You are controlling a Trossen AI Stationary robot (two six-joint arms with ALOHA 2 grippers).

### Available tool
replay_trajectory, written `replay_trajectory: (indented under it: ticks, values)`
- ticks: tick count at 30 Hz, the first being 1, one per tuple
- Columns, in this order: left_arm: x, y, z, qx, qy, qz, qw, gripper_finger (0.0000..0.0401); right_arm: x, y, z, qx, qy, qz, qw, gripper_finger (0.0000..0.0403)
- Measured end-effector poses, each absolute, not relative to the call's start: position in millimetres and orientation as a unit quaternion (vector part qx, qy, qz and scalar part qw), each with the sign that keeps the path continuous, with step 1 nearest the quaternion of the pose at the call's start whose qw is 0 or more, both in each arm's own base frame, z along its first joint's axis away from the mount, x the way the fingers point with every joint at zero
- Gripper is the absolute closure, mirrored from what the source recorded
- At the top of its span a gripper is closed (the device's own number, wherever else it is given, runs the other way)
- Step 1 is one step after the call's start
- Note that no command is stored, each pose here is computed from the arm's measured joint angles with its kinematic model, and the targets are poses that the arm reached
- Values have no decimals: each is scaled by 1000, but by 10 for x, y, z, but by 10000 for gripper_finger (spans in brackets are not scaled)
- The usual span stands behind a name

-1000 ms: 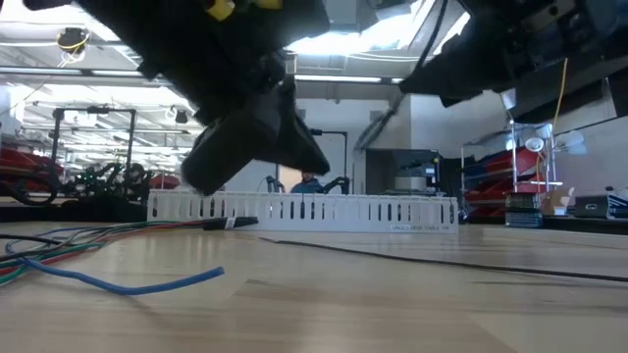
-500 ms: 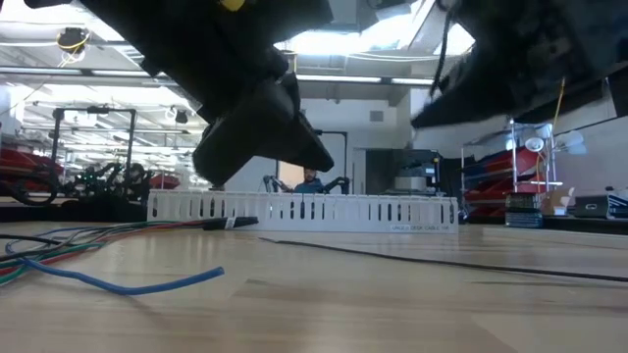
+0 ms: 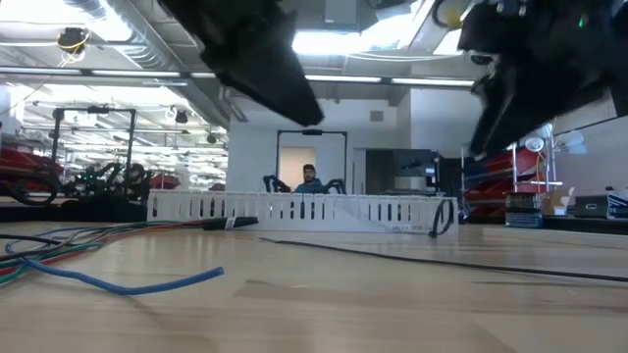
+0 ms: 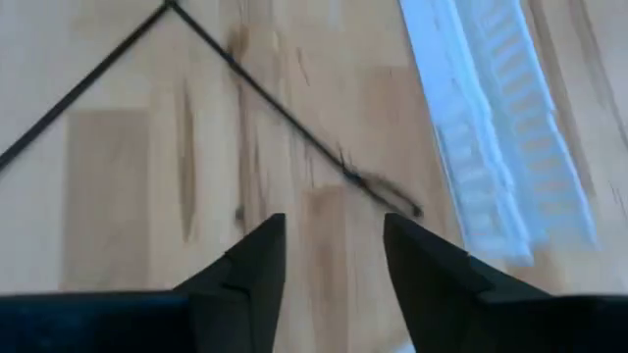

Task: Ziptie cables
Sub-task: Prepare the black ziptie

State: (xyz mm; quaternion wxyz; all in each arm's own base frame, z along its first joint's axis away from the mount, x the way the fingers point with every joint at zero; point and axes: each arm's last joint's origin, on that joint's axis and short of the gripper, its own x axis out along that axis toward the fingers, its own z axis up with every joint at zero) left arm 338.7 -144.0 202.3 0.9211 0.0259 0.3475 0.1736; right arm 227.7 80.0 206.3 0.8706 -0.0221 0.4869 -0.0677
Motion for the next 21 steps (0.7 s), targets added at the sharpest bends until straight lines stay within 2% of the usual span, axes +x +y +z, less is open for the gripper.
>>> replay_trajectory:
  ticks: [3,5,10,13,16,18,21]
  values:
    - [3323,-1472,2026,12,371,157,915,245,2199,927,2218,12,462,-31,886,218]
    - [3294,-1529,1988,11,381,137,914,239,2204,1101,2204,32,406,16,913,215]
    - [3300,-1645,1750,32,411,90,906,242,2231,1455,1869,73,280,86,953,216]
    - [3368,-1676,1665,30,409,66,910,249,2252,1579,1579,116,285,99,946,216]
    - [3411,-1697,1602,38,404,54,912,253,2281,1662,1346,177,341,102,917,216]
    - [3411,-1709,1583,41,406,50,912,253,2300,1754,1259,211,379,125,892,216]
    - [3409,-1728,1589,35,402,50,914,251,2316,1899,1228,215,402,129,881,216]
